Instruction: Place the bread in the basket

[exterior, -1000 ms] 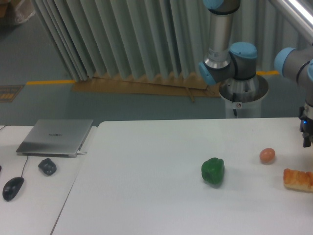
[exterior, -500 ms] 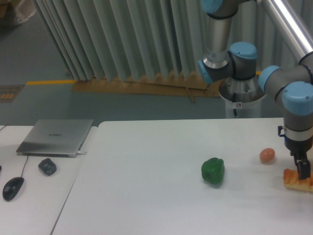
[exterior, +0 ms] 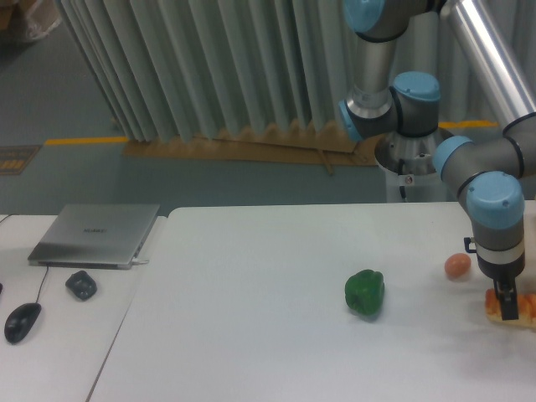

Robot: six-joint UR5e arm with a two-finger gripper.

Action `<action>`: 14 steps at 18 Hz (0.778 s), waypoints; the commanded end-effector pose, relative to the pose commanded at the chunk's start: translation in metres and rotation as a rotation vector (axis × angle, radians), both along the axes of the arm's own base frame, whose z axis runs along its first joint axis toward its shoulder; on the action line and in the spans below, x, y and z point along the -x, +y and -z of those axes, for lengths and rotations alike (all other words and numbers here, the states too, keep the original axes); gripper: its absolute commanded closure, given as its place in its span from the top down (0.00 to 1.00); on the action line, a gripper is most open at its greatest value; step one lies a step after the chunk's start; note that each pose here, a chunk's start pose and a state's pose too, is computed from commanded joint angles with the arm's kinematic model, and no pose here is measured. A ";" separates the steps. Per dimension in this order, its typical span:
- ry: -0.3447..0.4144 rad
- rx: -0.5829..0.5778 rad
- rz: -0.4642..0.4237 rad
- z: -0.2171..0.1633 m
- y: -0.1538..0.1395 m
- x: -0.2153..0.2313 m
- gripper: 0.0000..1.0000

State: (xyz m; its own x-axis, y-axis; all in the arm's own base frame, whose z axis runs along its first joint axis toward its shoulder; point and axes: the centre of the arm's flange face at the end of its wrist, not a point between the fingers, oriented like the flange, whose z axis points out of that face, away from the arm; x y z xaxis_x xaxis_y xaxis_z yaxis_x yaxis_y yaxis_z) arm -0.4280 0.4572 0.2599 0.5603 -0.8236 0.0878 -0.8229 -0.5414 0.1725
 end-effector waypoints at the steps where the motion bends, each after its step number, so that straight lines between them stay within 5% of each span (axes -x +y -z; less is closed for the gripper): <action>1: 0.001 -0.001 0.000 0.000 0.000 0.000 1.00; 4: 0.001 -0.003 0.001 0.000 0.001 0.001 1.00; 6: 0.001 -0.003 0.001 0.000 0.001 0.001 0.75; 10: 0.002 -0.003 -0.003 0.000 0.000 0.000 0.42; 11: 0.004 -0.005 -0.016 -0.001 -0.001 0.001 0.23; 14: 0.009 -0.010 -0.027 -0.004 -0.001 0.000 0.07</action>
